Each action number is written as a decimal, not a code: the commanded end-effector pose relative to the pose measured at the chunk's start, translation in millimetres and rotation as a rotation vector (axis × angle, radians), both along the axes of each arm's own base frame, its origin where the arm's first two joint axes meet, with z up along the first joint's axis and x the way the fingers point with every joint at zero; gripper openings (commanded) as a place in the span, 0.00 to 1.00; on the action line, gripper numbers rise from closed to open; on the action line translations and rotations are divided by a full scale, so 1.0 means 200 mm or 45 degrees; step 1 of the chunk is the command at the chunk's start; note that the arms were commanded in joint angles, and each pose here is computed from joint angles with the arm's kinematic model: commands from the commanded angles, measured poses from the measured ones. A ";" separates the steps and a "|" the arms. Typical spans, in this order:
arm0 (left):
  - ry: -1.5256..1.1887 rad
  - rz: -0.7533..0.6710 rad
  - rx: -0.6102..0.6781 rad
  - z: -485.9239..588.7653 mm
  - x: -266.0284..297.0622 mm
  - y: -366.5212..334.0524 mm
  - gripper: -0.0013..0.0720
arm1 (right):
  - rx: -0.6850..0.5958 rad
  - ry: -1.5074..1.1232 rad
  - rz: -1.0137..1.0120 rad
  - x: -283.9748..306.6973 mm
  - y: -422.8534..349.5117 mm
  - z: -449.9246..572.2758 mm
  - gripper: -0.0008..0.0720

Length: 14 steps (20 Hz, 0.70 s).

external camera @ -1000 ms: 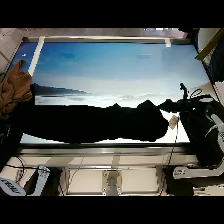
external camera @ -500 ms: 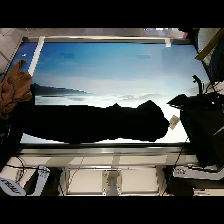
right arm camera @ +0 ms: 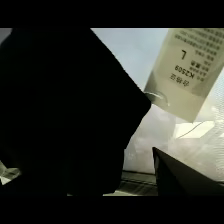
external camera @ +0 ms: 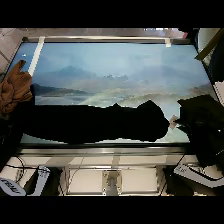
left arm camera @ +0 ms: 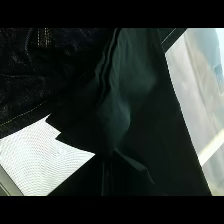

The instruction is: Fold the clothes and pants, and hang the long-sleeved shirts on hangers.

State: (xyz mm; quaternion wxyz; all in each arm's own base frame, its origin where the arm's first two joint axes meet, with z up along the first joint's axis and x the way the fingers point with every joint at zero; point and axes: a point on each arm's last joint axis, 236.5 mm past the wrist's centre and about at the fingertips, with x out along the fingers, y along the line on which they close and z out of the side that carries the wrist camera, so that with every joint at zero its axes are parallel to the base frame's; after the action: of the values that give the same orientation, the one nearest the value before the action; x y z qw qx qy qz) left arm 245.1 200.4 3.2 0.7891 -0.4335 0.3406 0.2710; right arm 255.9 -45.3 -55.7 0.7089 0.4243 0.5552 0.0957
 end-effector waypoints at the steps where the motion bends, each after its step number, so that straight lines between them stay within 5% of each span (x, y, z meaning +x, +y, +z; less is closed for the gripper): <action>1: 0.004 -0.012 0.007 0.00 0.00 0.00 0.03 | -0.033 0.034 -0.001 0.00 0.08 -0.12 0.79; 11: 0.004 -0.013 0.008 0.00 0.00 0.00 0.03 | 0.040 -0.022 -0.127 0.30 0.24 -0.26 0.76; 13: 0.005 -0.016 0.004 0.00 0.00 -0.01 0.03 | 0.092 -0.104 -0.051 0.33 0.30 -0.17 0.04; 14: 0.005 -0.016 0.005 0.00 0.00 0.00 0.03 | 0.139 -0.161 0.018 0.34 0.34 -0.10 0.05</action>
State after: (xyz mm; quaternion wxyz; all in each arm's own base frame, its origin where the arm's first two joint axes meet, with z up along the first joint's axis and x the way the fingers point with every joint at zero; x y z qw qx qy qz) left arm 244.8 199.1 2.7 0.7909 -0.4295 0.3444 0.2674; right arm 312.8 7.3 -96.1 0.7109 0.4542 0.5272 0.1015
